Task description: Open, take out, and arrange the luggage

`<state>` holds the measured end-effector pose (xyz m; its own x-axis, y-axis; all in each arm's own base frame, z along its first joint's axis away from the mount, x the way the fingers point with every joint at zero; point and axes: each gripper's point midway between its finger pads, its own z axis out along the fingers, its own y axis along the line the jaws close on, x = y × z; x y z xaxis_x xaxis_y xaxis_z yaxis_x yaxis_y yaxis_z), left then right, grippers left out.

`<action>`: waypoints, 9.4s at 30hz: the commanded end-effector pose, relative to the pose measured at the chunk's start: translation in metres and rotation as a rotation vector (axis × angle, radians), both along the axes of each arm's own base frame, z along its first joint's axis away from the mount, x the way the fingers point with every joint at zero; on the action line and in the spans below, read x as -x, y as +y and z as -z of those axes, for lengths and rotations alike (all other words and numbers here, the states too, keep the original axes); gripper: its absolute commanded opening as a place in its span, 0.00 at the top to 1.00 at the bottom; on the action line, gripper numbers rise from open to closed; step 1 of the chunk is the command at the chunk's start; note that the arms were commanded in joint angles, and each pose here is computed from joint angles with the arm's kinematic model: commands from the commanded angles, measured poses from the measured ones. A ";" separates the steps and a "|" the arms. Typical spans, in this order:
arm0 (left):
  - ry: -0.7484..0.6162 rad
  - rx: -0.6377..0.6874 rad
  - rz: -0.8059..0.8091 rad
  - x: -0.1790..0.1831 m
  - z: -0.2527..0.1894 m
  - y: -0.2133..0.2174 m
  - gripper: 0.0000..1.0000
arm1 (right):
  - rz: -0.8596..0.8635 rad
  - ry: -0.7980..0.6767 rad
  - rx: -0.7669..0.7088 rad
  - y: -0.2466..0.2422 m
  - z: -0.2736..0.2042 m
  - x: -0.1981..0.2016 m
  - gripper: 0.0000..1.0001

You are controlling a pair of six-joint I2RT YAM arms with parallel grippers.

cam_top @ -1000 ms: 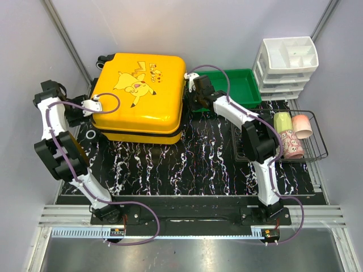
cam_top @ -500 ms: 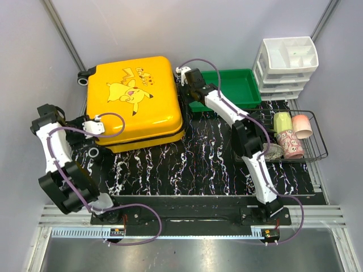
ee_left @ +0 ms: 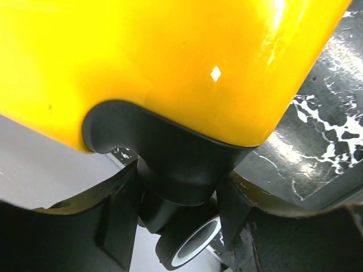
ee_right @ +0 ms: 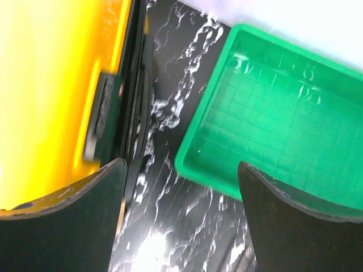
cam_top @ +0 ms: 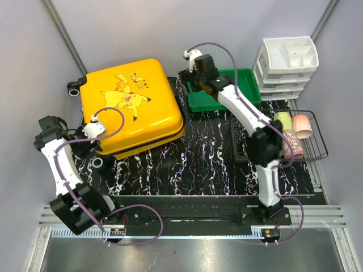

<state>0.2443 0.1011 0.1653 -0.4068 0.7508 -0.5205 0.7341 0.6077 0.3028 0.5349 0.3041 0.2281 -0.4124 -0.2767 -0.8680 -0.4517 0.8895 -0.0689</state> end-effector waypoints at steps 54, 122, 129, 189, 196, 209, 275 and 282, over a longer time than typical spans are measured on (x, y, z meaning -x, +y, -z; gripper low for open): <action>0.257 0.672 -0.009 -0.011 -0.031 -0.179 0.28 | -0.268 -0.024 -0.246 0.031 -0.018 0.049 0.29; 0.203 1.256 -0.010 -0.038 0.038 -0.129 0.47 | -0.984 -0.088 -0.134 0.089 -0.038 0.222 0.15; 0.177 1.311 -0.040 -0.032 0.036 -0.138 0.46 | -0.980 -0.080 -0.133 0.087 -0.035 0.222 0.16; -0.006 1.344 -0.064 -0.042 0.009 -0.128 0.52 | -0.942 -1.319 0.232 0.257 -0.031 0.310 0.33; -0.003 1.344 -0.065 -0.042 0.011 -0.129 0.52 | -0.945 -1.361 0.298 0.263 -0.021 0.303 0.33; -0.038 1.339 -0.125 -0.041 0.013 -0.109 0.48 | -0.839 -1.368 0.302 0.251 -0.057 0.270 0.57; -0.075 1.217 -0.139 -0.050 0.005 -0.062 1.00 | -0.742 -1.270 0.303 0.219 -0.082 0.236 0.72; 0.028 1.209 -0.163 -0.060 0.015 -0.048 1.00 | -0.745 -1.264 0.302 0.220 -0.080 0.235 0.72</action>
